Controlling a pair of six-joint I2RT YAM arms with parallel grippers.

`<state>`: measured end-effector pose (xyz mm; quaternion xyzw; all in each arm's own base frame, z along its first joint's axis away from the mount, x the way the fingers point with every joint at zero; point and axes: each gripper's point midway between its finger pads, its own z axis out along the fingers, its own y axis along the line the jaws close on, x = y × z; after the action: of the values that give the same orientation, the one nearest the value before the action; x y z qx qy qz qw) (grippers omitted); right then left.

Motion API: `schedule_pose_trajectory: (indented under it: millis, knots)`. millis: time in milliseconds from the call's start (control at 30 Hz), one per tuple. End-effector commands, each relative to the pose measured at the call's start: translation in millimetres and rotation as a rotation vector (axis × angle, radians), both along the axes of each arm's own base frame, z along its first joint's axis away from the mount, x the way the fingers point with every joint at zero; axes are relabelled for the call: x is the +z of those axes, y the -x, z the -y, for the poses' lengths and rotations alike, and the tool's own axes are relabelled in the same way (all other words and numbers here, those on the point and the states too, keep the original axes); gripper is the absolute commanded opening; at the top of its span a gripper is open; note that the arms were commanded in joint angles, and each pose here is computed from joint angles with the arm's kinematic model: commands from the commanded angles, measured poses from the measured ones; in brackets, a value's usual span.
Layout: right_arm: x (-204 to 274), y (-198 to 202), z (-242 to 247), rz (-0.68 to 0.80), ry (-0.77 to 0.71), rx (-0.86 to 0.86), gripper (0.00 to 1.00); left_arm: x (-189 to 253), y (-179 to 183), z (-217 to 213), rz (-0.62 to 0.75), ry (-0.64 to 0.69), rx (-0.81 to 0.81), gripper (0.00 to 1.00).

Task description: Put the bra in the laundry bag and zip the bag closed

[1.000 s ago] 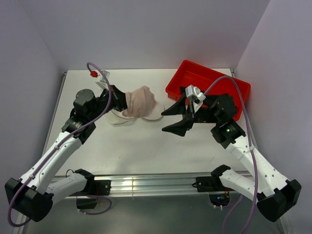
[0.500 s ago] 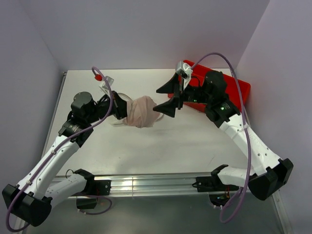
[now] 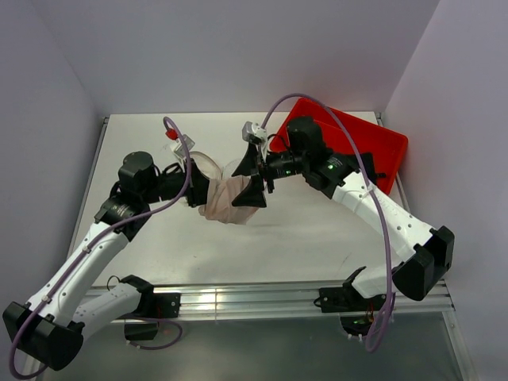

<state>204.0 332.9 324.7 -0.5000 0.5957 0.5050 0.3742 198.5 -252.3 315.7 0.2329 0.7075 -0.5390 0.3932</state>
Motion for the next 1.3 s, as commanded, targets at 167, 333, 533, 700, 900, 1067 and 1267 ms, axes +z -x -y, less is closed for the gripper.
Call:
schedule_pose_trajectory:
  millis: [167, 333, 533, 700, 900, 1067, 1267]
  knots:
    - [-6, 19, 0, -0.005, -0.048, 0.082, 0.96, 40, 17, -2, 0.143, 0.051, -0.061, 0.00]
    - [-7, 20, -2, -0.021, -0.063, 0.086, 0.78, 43, 14, -5, 0.151, 0.041, -0.032, 0.13]
    - [-2, 19, -5, -0.050, -0.106, 0.068, 0.24, 46, -5, -15, 0.155, 0.002, 0.118, 0.49]
    - [-5, -1, -7, -0.071, -0.101, -0.037, 0.00, 61, -58, -67, 0.153, -0.018, 0.593, 0.71]
    - [-3, -18, -6, -0.103, -0.126, -0.112, 0.00, 60, -85, -118, 0.109, -0.016, 0.935, 0.77]
    - [4, -45, -4, -0.113, -0.167, -0.248, 0.00, 28, -109, -140, 0.058, 0.002, 1.095, 0.71]
    - [22, -88, -3, -0.140, -0.272, -0.431, 0.00, -39, -144, -149, -0.068, -0.054, 1.158, 0.72]
